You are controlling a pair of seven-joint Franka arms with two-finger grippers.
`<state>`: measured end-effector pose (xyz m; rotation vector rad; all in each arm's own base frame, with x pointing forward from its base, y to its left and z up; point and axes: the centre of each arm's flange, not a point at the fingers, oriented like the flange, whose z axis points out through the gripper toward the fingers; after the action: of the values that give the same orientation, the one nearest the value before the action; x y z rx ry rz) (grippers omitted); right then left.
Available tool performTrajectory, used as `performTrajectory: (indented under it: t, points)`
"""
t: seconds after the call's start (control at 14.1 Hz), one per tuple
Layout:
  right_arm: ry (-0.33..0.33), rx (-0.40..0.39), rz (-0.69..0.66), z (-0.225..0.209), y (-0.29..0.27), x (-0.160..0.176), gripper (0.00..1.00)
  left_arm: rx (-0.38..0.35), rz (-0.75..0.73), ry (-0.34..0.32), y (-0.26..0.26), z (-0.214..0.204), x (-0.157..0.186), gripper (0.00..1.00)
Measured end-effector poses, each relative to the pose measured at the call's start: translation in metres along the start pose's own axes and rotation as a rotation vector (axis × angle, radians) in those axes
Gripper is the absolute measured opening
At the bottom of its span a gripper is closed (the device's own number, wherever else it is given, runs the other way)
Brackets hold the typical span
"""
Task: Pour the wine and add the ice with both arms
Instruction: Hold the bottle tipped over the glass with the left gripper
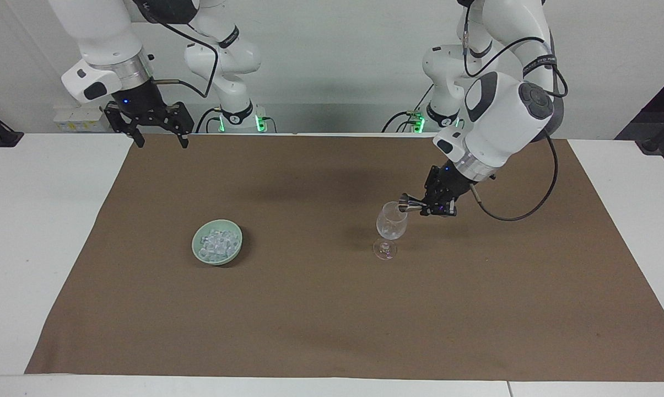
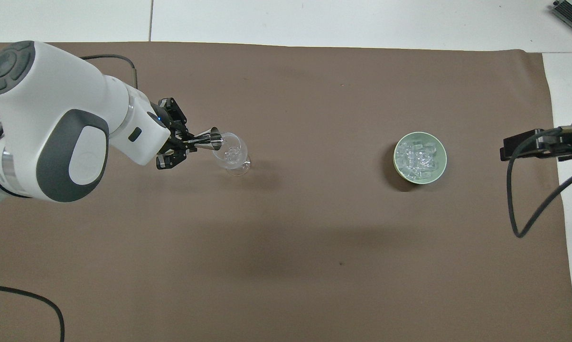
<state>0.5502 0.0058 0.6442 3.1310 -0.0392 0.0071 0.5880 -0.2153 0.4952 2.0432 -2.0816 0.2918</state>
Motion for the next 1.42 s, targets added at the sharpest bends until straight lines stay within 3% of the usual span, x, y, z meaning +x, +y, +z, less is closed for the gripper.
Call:
performTrajectory:
  t: [1.06,1.42]
  points:
    - [0.0,0.0,0.0,0.0,0.0,0.0,1.0,0.09,0.002,-0.21,0.006,-0.005,0.029,0.21]
    - [0.0,0.0,0.0,0.0,0.0,0.0,1.0,0.103,-0.011,-0.228,0.011,-0.004,0.041,0.21]
